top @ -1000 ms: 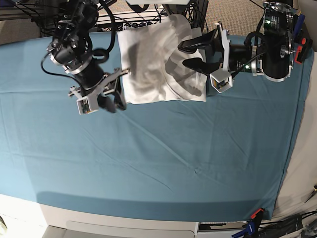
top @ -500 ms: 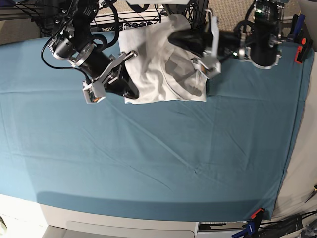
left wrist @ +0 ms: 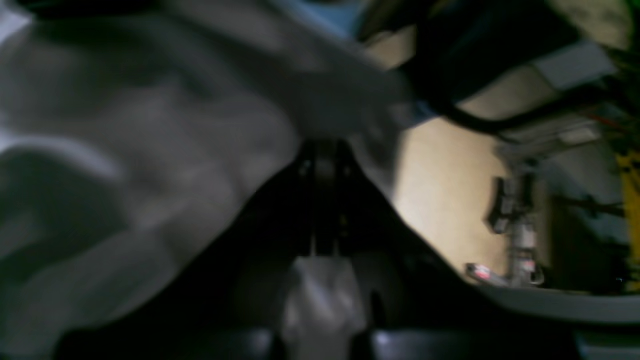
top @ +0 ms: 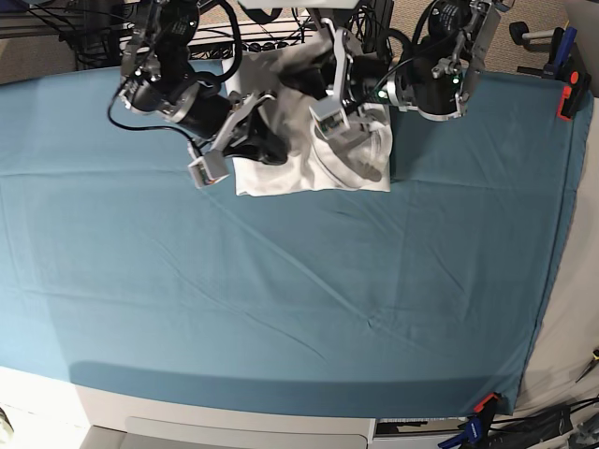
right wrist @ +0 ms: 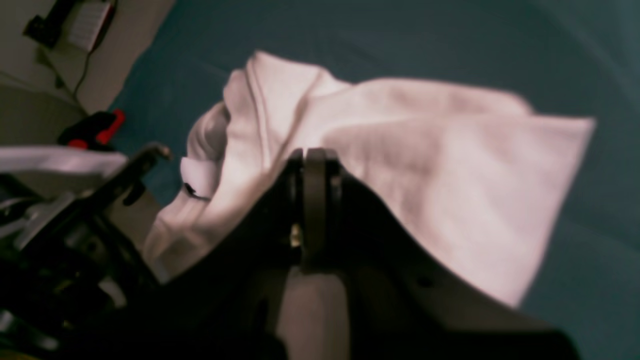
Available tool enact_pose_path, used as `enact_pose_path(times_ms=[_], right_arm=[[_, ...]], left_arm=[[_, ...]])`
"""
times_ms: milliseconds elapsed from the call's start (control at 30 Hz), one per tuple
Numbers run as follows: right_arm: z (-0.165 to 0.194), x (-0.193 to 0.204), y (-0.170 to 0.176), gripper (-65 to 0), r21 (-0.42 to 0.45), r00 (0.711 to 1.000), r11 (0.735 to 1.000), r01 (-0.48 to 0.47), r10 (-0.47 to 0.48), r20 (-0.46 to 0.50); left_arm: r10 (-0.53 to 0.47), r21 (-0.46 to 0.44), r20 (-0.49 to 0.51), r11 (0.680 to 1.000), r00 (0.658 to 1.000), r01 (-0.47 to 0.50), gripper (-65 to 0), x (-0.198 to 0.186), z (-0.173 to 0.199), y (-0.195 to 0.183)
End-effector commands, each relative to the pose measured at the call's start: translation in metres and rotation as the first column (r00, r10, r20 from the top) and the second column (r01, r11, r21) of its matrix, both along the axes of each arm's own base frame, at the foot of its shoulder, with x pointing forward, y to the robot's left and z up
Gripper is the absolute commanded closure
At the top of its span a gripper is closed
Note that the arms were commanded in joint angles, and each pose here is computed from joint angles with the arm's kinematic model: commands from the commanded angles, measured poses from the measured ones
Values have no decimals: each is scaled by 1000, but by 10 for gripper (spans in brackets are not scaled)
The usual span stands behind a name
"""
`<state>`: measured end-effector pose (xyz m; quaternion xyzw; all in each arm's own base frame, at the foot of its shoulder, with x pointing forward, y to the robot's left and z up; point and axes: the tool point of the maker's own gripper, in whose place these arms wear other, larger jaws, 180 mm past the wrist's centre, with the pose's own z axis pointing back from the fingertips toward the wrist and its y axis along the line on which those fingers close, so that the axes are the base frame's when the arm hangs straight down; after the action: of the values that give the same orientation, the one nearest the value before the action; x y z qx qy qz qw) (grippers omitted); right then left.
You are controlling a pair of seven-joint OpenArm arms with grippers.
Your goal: Fold the T-shirt properly
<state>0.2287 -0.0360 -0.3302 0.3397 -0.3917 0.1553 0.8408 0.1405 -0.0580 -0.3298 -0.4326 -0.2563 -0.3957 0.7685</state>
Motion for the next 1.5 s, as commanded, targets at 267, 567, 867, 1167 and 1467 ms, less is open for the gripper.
enact_pose_path(times_ms=[267,567,867,1167,1467], right_arm=[[-11,31,-8,0,-57,1000,998,22,-21,20],[-18,38,-20,0,-154,998,987,44,-38,41],[-29,49,-63,0,-316,989,938,142,-126,73],[-18,62,-71,0,-308,982,934,184,-158,107],[5,92,-87,-72,-320,968,918,235,-191,163]], left_arm=[[101,150,45,983,994,-107,0,20,-19,19],[139,289,91,944,986,-160,0,30,-37,45],[182,374,118,902,976,-213,0,38,-48,67],[182,376,117,902,976,-213,0,38,-48,68],[180,380,116,901,977,-211,0,37,-49,68]])
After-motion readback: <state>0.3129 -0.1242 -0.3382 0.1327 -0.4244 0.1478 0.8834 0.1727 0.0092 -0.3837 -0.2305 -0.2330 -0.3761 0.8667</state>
